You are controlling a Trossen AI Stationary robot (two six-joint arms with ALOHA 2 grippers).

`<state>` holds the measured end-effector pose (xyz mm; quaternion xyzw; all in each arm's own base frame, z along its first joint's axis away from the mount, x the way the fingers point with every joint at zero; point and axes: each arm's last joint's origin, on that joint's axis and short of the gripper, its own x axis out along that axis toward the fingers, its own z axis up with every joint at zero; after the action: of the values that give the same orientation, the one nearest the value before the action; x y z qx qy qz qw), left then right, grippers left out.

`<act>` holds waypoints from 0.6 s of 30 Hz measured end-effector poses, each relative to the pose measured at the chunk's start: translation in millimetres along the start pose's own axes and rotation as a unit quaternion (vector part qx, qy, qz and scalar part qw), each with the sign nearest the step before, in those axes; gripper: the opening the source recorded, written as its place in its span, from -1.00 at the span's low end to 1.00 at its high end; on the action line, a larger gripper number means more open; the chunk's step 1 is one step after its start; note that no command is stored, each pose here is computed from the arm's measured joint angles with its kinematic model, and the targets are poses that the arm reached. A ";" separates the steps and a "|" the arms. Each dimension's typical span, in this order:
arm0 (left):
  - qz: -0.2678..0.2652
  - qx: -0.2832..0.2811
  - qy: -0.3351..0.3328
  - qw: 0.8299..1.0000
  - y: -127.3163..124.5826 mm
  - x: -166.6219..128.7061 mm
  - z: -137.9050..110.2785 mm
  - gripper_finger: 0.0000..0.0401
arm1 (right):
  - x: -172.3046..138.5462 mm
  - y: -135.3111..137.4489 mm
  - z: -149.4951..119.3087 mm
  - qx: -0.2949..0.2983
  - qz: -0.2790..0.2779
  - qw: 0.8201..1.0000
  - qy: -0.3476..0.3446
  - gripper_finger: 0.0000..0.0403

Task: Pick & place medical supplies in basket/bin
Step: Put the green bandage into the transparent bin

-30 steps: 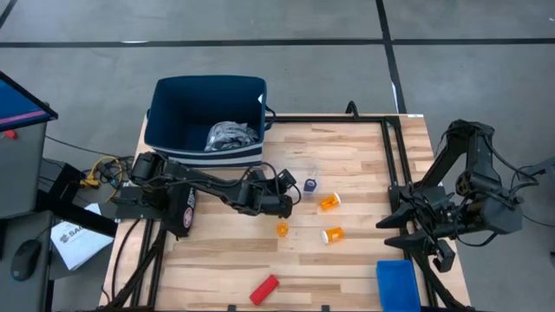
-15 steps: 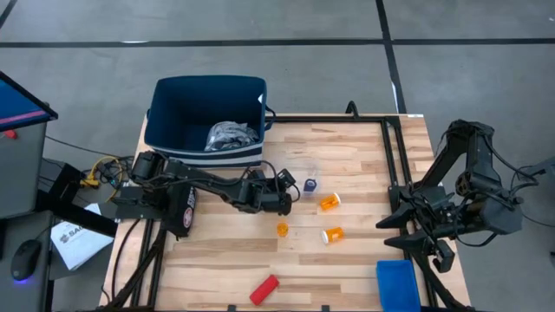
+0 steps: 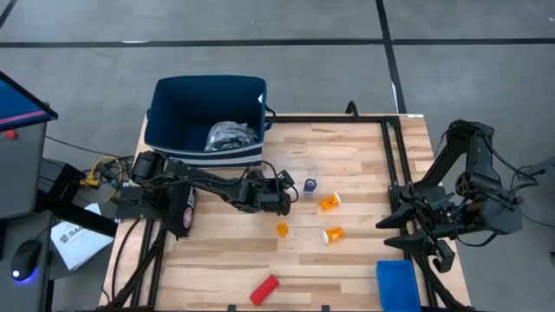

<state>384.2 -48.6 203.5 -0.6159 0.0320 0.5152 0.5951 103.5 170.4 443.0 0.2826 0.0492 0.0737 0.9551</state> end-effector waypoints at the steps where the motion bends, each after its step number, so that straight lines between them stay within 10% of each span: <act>1: 0.001 0.000 0.002 1.000 0.1 0.0 -0.1 -1.00 | 0.0 0.0 0.0 0.000 0.000 1.000 0.000 0.02; 18: 0.016 0.003 0.020 1.000 -0.7 2.6 1.7 -0.97 | 0.1 0.1 -0.1 0.003 0.000 1.000 0.000 0.02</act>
<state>384.8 -45.6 202.7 -0.6233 0.0552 0.5123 0.5882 103.5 170.5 443.0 0.2850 0.0495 0.0735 0.9544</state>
